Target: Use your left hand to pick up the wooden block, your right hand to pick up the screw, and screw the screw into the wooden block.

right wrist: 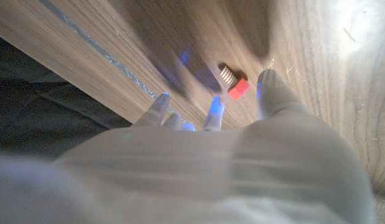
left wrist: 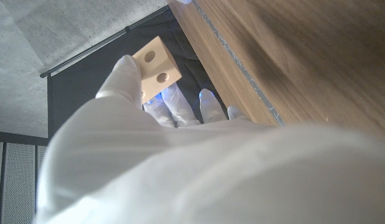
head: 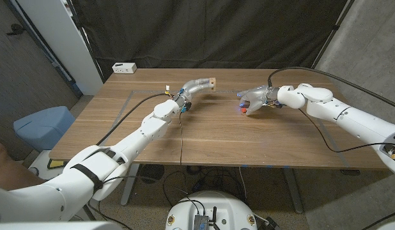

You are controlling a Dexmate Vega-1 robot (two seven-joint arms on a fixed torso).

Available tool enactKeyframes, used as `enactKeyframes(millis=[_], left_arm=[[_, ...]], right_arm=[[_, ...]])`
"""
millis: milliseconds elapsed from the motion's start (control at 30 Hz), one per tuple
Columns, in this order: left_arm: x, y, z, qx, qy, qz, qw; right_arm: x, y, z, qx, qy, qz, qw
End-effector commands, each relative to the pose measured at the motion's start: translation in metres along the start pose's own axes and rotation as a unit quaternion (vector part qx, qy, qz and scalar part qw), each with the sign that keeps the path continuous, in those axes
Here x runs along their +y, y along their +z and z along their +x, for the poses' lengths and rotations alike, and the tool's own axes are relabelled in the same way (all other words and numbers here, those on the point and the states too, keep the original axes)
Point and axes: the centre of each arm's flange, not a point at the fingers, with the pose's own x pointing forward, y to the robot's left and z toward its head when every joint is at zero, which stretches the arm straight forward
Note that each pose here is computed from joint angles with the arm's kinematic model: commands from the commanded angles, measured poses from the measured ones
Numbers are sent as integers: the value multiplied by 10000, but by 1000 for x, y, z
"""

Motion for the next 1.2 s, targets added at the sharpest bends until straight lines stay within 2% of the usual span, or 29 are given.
enactKeyframes(millis=[33,1200], left_arm=[[-5,-1,-1,43,-21,7,10000],[-5,-4,0,68,-47,-43,10000]], right_arm=[[3,1,0,-42,-91,-45,9999],[3,-2,7,-108,-147,-200,9996]])
